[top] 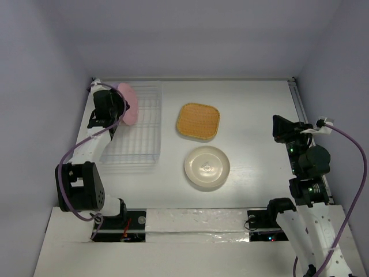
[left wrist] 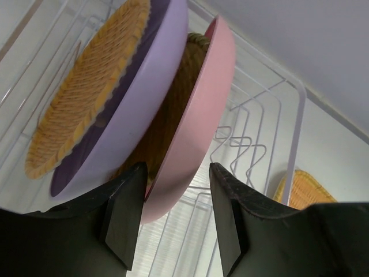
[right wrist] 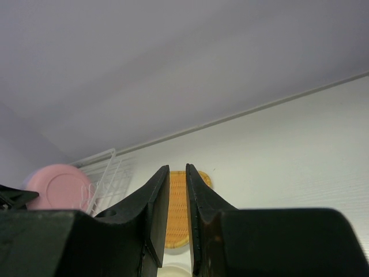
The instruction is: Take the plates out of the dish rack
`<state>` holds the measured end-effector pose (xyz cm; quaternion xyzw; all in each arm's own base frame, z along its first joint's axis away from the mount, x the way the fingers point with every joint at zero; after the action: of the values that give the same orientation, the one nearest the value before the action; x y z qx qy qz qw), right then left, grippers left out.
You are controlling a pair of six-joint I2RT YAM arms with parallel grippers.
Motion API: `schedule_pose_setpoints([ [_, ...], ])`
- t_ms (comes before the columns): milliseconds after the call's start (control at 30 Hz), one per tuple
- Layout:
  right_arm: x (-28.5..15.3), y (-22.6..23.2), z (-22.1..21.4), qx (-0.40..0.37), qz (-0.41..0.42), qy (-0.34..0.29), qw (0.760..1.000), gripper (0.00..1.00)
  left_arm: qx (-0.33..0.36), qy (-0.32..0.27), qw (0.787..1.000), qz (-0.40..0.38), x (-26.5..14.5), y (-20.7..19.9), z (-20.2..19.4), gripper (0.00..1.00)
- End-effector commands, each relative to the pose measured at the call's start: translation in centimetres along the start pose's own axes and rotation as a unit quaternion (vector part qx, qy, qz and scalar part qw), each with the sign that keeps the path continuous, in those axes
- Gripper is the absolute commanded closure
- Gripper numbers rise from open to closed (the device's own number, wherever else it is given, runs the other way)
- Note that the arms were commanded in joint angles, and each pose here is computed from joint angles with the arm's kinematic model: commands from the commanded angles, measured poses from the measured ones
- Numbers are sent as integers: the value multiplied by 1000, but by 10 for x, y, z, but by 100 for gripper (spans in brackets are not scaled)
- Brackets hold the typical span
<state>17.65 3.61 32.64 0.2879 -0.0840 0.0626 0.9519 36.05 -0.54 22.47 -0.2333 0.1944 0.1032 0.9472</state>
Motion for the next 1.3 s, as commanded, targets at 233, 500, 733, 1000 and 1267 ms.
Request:
schedule_pose_setpoints([
  [233,1,13,14,3,31,-24,999,77,14,-52,994,-97,-20,-35,20,58],
  [500,1,13,15,3,33,-25,999,77,21,-19,995,-98,-4,-38,10,59],
  [733,1,13,15,2,31,-24,999,77,49,-11,994,-94,3,-59,8,71],
  [1000,2,12,13,2,32,-21,999,77,59,-13,996,-67,10,-56,11,99],
  [1267,4,12,13,2,30,-19,999,77,79,-76,991,-78,-22,-68,52,100],
])
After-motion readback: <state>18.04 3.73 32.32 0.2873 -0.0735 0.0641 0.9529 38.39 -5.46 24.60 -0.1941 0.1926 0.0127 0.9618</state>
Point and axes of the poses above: each gripper's point midway between its finger pads, its own x axis out along the fingers, its own y axis along the line the jaws close on, z = x × y, the point moved 9 cm from there along -x, back along the fingers, and after that the axes turned 4 degrees about x, right-handed, at the moved point
